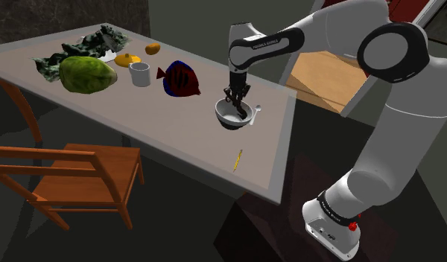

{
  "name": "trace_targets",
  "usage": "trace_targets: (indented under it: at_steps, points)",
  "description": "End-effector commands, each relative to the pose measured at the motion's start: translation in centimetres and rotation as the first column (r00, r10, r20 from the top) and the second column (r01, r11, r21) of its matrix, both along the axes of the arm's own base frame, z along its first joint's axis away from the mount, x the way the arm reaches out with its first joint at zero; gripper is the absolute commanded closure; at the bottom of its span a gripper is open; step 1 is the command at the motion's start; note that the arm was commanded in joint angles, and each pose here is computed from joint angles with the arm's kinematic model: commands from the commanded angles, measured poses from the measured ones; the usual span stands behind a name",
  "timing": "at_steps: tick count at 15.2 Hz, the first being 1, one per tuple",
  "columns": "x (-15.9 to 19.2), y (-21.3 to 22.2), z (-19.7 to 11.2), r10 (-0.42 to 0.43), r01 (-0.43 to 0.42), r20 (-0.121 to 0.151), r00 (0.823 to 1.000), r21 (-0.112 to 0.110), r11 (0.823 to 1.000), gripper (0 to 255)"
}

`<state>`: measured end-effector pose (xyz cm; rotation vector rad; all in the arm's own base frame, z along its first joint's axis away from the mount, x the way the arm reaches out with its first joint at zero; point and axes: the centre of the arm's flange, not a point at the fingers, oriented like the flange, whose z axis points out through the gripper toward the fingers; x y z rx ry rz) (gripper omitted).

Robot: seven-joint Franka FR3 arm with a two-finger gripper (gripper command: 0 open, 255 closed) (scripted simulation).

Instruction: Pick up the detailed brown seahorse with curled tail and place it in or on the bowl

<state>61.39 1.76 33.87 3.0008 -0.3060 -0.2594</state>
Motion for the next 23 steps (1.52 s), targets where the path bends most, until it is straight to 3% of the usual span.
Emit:
trace_targets:
  at_steps: [1, 10, 11, 16, 20, 23]
  points:
    - [0.1, -0.1, -1.1, 0.000, 0.000, 0.001, 1.000, 0.000, 1.000, 255]
    - [0.1, -0.1, -1.5, 0.000, 0.000, 0.001, 1.000, 0.000, 1.000, 255]
    - [0.1, -0.1, -1.5, 0.000, 0.000, 0.001, 1.000, 0.000, 1.000, 0]
    - [0.1, -0.1, -1.5, 0.000, 0.000, 0.001, 1.000, 0.000, 1.000, 0]
    - [1.0, 0.4, 3.4, 0.000, 0.000, 0.001, 1.000, 0.000, 1.000, 0]
    - [1.0, 0.4, 3.4, 0.000, 0.000, 0.001, 1.000, 0.000, 1.000, 0]
